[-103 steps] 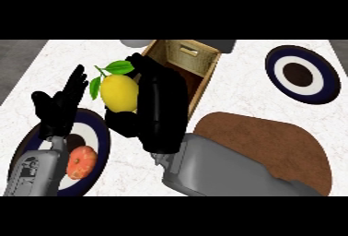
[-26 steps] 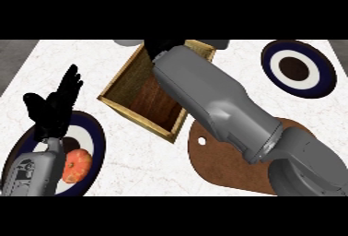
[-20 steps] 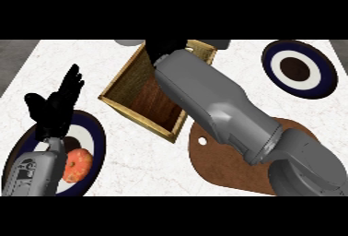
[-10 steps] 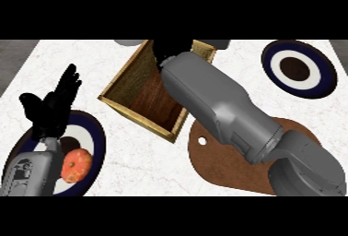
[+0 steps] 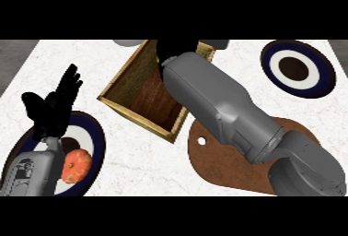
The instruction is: Pick the lemon from the cutting board and place it in the basket
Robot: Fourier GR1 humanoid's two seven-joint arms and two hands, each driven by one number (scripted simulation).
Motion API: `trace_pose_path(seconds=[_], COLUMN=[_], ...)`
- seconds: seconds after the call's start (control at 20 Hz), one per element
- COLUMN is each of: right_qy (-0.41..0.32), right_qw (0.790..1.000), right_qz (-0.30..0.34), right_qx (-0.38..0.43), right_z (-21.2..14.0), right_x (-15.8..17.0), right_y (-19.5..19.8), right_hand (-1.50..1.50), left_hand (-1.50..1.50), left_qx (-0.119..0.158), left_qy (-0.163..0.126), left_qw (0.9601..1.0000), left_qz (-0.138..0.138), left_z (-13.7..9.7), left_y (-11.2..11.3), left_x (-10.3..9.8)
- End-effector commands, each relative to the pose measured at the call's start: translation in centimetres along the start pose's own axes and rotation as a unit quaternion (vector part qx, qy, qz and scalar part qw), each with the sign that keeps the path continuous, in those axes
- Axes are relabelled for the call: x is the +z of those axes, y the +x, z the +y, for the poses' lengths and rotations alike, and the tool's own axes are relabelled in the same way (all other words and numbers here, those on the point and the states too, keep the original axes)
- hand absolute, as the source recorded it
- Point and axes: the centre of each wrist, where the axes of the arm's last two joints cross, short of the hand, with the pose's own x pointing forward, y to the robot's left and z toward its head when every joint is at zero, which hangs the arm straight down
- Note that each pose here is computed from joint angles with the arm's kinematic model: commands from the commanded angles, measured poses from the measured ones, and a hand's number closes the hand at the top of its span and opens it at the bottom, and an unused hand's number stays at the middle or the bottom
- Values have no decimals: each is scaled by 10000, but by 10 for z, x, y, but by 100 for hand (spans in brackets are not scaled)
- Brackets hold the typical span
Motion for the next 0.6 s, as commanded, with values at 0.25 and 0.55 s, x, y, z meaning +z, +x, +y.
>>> trace_pose_path(seconds=[0.25,0.55], right_qy=[-799,-1229], right_qw=[9803,9404], right_qz=[-36,197], right_qx=[-1804,-3164], right_z=[-16,-39], right_x=[16,17], right_y=[13,17], right_hand=[-150,-150], left_hand=[0,0], left_qx=[-47,-99], left_qy=[-70,182], left_qw=[10000,9997], left_qz=[-4,99], left_z=[1,11], left_y=[10,-14], left_x=[0,11])
